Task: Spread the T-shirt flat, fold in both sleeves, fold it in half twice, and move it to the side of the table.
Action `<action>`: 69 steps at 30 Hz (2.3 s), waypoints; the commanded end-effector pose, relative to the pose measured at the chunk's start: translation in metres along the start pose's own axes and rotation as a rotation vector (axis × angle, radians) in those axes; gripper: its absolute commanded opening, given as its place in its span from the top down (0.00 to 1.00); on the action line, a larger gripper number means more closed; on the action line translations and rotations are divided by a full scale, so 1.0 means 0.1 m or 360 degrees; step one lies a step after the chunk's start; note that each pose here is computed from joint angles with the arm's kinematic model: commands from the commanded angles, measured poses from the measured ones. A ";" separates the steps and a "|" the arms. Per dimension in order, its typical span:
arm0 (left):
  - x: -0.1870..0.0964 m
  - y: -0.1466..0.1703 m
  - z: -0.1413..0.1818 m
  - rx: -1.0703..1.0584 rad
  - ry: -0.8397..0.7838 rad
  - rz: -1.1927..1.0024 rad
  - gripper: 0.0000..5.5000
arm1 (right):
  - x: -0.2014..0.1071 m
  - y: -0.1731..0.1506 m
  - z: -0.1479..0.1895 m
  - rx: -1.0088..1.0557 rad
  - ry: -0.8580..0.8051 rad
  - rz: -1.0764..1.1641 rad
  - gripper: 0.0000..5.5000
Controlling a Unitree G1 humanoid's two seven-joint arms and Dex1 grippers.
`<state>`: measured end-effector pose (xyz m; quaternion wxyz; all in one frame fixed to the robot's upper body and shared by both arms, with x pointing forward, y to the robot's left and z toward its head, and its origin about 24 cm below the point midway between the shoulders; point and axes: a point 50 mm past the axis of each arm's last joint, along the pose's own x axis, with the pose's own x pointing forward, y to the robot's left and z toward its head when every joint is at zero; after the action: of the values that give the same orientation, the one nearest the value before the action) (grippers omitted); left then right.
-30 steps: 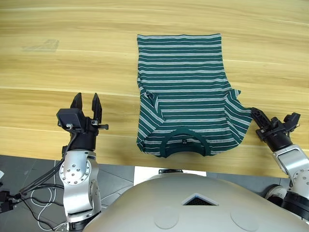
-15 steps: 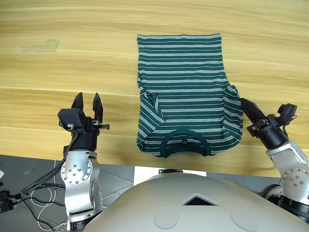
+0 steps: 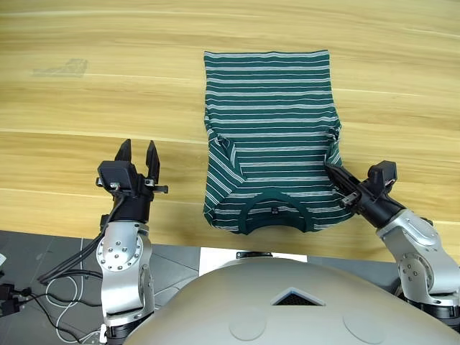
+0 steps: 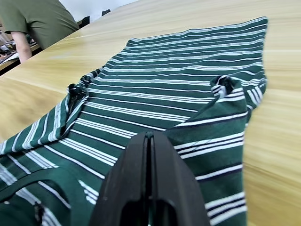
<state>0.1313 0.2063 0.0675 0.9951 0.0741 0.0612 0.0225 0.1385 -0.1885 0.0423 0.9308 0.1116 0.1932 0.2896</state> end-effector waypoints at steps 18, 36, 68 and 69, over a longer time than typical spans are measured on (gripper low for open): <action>0.02 -0.03 0.02 0.0077 0.0010 -0.0103 0.62 | -0.12 0.33 -0.11 0.0417 0.0056 0.0632 0.76; 0.40 0.45 0.17 0.2202 -0.0351 -0.1243 0.62 | 0.01 -0.88 1.32 -0.1957 -0.0519 0.0112 0.53; -0.04 -0.09 -0.51 0.2183 -0.0627 -0.2176 0.62 | -0.17 -0.91 0.13 -0.2419 0.0166 0.1492 0.53; -0.05 -0.09 -0.52 0.2182 -0.0623 -0.2181 0.65 | -0.18 -0.90 0.12 -0.2417 0.0158 0.1496 0.52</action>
<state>0.1316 0.1992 0.0321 0.5552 0.5822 -0.1211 -0.5815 0.1780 -0.2757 0.0358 0.5415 -0.4859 -0.0862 0.6807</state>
